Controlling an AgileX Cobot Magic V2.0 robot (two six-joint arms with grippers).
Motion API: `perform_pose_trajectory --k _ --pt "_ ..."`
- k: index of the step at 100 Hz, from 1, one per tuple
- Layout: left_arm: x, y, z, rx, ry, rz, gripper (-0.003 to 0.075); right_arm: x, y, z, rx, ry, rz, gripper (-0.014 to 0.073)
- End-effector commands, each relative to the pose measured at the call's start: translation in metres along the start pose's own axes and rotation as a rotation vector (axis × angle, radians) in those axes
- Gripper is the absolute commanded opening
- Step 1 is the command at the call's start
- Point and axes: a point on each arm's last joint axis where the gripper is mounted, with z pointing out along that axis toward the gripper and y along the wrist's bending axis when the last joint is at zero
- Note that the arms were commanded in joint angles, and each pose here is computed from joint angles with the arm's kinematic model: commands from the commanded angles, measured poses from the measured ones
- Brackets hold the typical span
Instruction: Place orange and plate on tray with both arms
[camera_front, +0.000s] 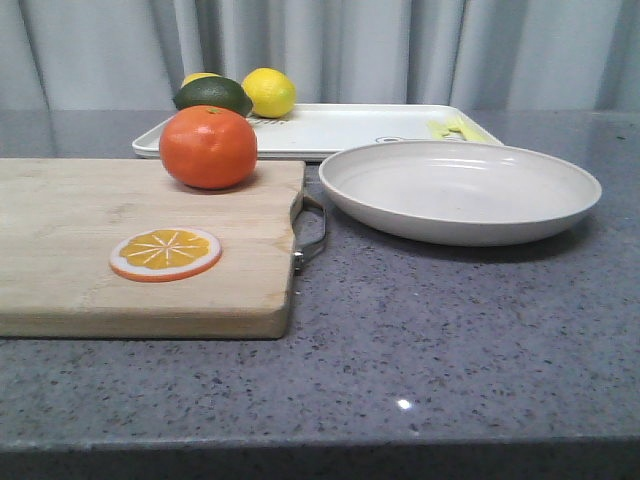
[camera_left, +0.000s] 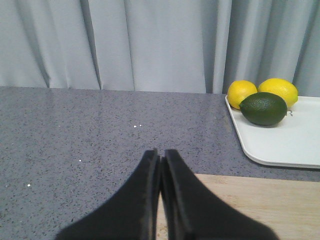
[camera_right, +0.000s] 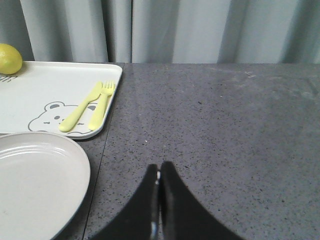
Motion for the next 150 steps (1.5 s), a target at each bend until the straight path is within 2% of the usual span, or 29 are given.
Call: perform_pose_trajectory --k 1,7,14,21,33,38,43,60,72,92,125,150 --pt "-0.019 -0.001 0.003 0.005 -0.106 -0.014 -0.0018 -0.018 0.001 -0.001 -0.001 -0.105 -0.02 -0.0066" --pt "-0.017 -0.001 0.006 0.003 -0.093 -0.014 0.0001 -0.018 0.001 -0.001 -0.001 -0.105 -0.02 -0.0066" --pt "-0.015 -0.001 0.009 0.002 -0.078 -0.014 0.0069 -0.018 0.001 -0.001 -0.001 -0.105 -0.02 -0.0066" --pt "-0.013 -0.001 0.012 0.0 -0.062 -0.014 0.0179 -0.018 0.001 -0.001 -0.001 -0.105 -0.02 -0.0066" --pt "-0.011 -0.001 0.016 -0.002 -0.045 -0.014 0.0424 -0.018 0.001 -0.001 -0.001 -0.105 -0.02 -0.0066" --pt "-0.011 -0.001 0.017 -0.002 -0.04 -0.014 0.0488 -0.018 0.001 -0.001 -0.001 -0.105 -0.02 -0.0066" --pt "-0.01 -0.001 0.017 -0.001 -0.039 -0.013 0.0519 -0.018 0.001 -0.001 -0.001 -0.105 -0.02 -0.0066" --pt "-0.016 -0.009 0.017 0.048 -0.016 -0.01 0.0523 -0.018 0.001 -0.001 -0.001 -0.105 -0.02 -0.0066" --pt "-0.027 -0.02 0.025 0.104 0.05 -0.003 0.0532 -0.019 0.001 -0.001 -0.002 -0.109 -0.02 -0.0066" --pt "-0.042 -0.044 0.054 0.194 0.206 -0.026 0.0596 -0.019 0.001 -0.001 -0.002 -0.113 -0.02 -0.0066" --pt "-0.064 -0.103 0.11 0.354 0.443 -0.045 0.0609 -0.019 0.001 -0.001 -0.002 -0.115 -0.02 -0.0066" --pt "-0.06 -0.15 0.146 0.446 0.653 0.012 0.0608 -0.02 0.001 -0.001 -0.003 -0.122 -0.02 -0.0066"
